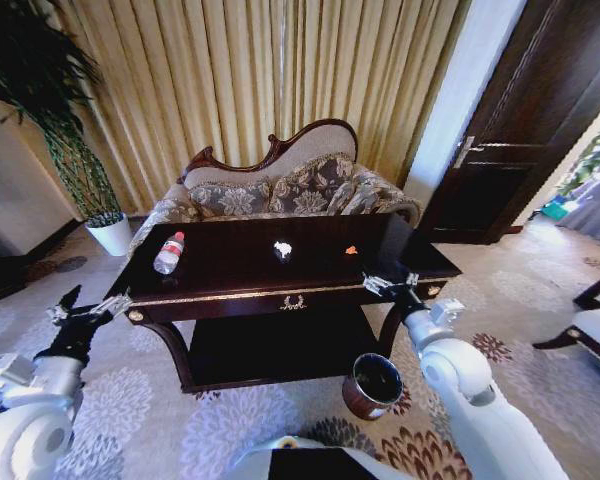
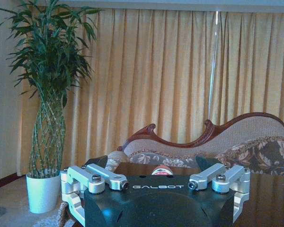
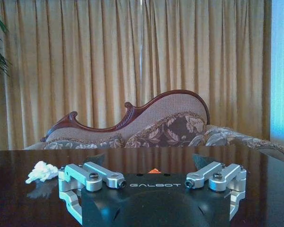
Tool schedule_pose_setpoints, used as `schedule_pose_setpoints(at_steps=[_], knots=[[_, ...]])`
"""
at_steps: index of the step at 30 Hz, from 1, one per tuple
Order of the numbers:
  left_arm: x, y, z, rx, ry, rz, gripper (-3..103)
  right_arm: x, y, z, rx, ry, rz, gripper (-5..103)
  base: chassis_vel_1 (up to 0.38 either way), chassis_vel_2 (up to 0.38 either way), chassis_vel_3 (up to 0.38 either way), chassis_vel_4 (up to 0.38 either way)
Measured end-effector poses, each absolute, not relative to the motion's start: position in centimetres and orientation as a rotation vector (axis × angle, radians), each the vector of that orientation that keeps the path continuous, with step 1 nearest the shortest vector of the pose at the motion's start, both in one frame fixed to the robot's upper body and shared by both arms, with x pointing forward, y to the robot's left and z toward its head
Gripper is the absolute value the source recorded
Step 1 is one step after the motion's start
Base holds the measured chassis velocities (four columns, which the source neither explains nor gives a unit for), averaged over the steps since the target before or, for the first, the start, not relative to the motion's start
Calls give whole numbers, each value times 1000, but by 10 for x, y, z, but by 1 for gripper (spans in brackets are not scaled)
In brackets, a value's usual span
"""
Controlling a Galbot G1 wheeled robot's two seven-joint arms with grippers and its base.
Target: Move to the front of the table and place the trash on the table into the trash bin.
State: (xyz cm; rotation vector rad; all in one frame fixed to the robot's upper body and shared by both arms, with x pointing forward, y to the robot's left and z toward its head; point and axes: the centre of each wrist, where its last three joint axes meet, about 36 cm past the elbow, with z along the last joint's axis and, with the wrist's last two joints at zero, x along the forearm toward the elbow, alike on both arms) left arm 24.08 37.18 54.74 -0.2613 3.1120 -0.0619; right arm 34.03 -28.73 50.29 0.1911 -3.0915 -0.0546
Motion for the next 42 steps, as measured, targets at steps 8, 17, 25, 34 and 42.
schedule_pose_setpoints(at_steps=[8,17,25,34,42], knots=[[240,372,546,-264,3112,-64,100,340,-286,502,195,-3088,-57,100,-92,91,84,-94],[240,373,545,-264,3108,-64,100,340,-286,501,194,-3086,-55,100,-87,78,84,-84],[239,372,545,-266,3109,-64,100,337,-282,502,216,-3082,-79,100,-77,80,81,-76],[237,371,545,-263,3107,-63,100,343,-278,500,195,-3038,-78,100,-10,15,15,-14],[237,372,545,-263,3107,-63,100,362,-279,497,165,-2978,-85,100,0,0,0,0]])
